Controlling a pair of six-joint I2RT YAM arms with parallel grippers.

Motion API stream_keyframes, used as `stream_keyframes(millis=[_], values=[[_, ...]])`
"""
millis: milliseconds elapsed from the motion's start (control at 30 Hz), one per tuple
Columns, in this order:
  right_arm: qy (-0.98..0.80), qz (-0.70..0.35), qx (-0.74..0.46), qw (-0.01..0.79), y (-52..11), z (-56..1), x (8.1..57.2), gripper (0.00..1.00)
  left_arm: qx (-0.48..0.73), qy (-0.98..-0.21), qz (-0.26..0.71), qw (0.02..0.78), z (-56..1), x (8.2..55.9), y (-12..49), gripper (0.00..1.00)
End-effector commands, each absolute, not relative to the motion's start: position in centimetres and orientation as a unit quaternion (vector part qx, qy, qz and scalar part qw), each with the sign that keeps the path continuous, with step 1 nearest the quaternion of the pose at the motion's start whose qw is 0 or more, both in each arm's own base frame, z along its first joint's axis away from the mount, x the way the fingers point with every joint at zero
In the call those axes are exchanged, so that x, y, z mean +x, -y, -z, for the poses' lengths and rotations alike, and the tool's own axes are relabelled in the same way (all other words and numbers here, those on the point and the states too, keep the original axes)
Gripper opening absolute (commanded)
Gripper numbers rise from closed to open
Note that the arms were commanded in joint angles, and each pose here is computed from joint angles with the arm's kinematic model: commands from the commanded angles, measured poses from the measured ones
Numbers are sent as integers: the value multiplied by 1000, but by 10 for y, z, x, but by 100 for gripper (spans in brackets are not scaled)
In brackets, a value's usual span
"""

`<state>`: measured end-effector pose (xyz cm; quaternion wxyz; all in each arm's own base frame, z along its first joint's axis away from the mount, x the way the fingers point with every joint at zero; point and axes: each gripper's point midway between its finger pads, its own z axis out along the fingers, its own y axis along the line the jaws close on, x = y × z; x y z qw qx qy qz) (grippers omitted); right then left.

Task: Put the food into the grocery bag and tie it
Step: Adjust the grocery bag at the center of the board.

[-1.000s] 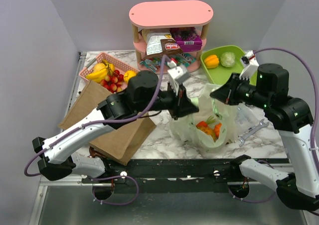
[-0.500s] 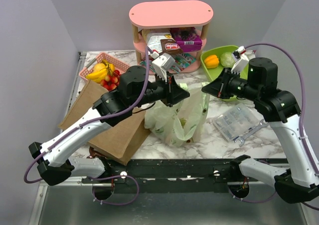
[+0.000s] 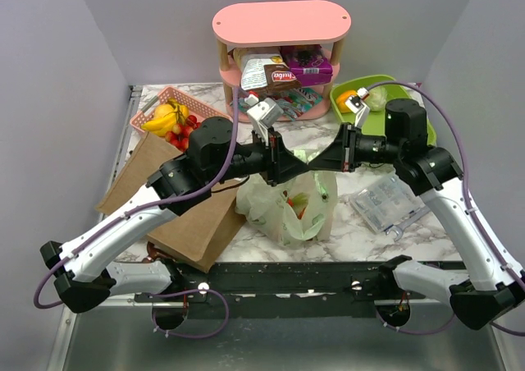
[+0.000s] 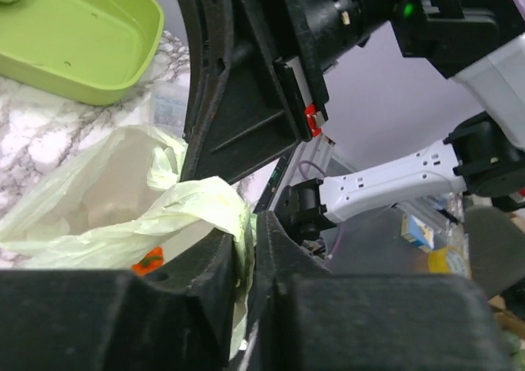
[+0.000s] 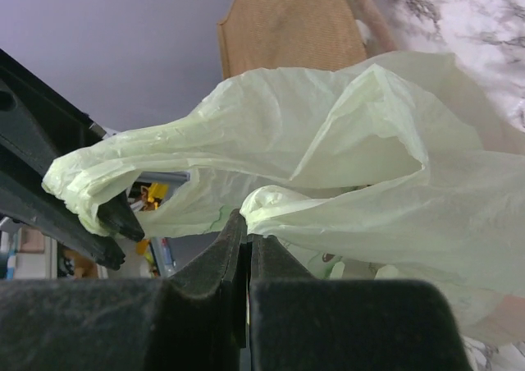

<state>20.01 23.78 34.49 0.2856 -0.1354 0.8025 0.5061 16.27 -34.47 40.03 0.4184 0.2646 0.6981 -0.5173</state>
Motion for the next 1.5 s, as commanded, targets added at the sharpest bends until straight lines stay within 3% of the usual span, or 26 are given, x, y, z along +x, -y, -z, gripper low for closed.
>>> stream_keyframes(millis=[0, 333, 567, 800, 1033, 1200, 1367, 1467], values=[[-768, -557, -170, 266, -252, -357, 193, 4, 295, -680, 516, 430, -411, 153, 334, 22], [-767, -570, -176, 234, -257, -352, 191, 4, 310, -704, 465, 439, -403, 158, 312, 52], [-824, -494, -159, 227, -234, -333, 181, 6, 314, -718, 426, 453, -394, 163, 280, 53], [-842, -498, -124, 166, -231, -314, 162, 4, 302, -729, 413, 455, -380, 168, 266, 49], [-811, -559, -120, 123, -241, -323, 147, 5, 302, -721, 407, 472, -391, 169, 252, 52], [-797, -578, -124, 120, -249, -333, 151, 5, 303, -717, 399, 485, -406, 166, 236, 59], [-800, -574, -132, 114, -269, -330, 156, 5, 298, -713, 391, 500, -420, 162, 220, 78], [-808, -561, -142, 113, -284, -324, 159, 4, 295, -713, 387, 505, -430, 156, 212, 80]])
